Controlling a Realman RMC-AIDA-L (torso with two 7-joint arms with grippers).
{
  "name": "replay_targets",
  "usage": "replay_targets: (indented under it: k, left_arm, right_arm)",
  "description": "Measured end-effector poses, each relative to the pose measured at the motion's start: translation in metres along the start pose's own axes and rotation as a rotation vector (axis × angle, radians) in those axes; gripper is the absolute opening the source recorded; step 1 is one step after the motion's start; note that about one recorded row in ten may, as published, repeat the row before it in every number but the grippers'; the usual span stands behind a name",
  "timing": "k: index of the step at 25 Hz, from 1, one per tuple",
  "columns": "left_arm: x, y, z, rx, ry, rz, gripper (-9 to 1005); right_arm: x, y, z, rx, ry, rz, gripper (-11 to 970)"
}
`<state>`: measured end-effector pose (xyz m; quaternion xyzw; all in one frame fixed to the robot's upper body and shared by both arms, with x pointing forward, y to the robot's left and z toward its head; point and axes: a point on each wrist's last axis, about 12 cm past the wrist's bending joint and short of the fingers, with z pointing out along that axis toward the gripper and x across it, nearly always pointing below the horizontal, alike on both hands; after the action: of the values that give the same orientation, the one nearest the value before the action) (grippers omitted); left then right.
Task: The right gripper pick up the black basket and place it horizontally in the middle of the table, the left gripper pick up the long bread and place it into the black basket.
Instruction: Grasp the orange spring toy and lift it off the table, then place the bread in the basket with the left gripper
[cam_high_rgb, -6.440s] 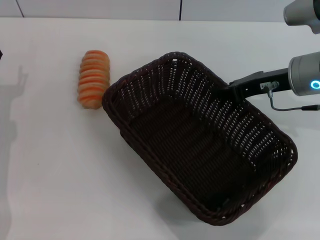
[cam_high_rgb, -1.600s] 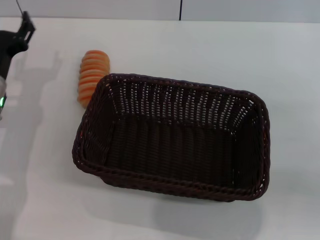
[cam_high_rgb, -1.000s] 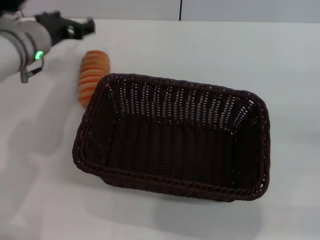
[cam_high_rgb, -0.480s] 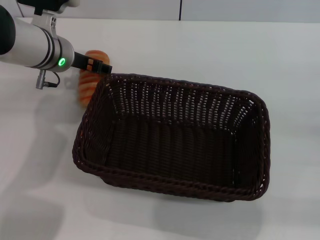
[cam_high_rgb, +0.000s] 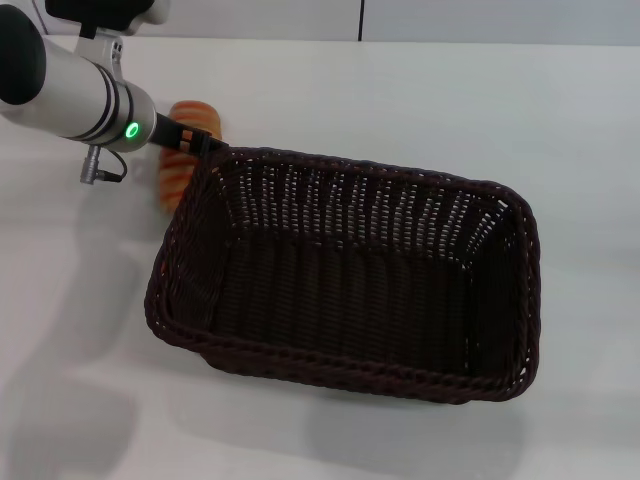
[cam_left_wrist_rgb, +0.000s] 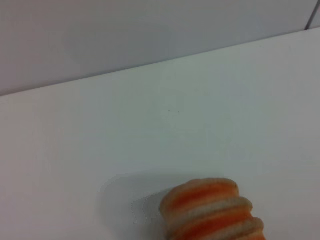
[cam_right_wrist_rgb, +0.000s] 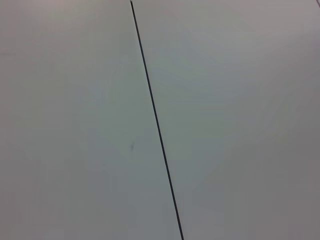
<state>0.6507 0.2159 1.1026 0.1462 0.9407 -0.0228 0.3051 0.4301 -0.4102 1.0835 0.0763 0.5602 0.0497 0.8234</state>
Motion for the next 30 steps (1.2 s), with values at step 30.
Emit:
replay_targets:
  k: [30]
  left_arm:
    - [-0.005,-0.031,-0.147,0.287,-0.438,0.221,551]
  right_arm:
    - [-0.004,-0.002,0.002,-0.004,-0.02,0.029,830]
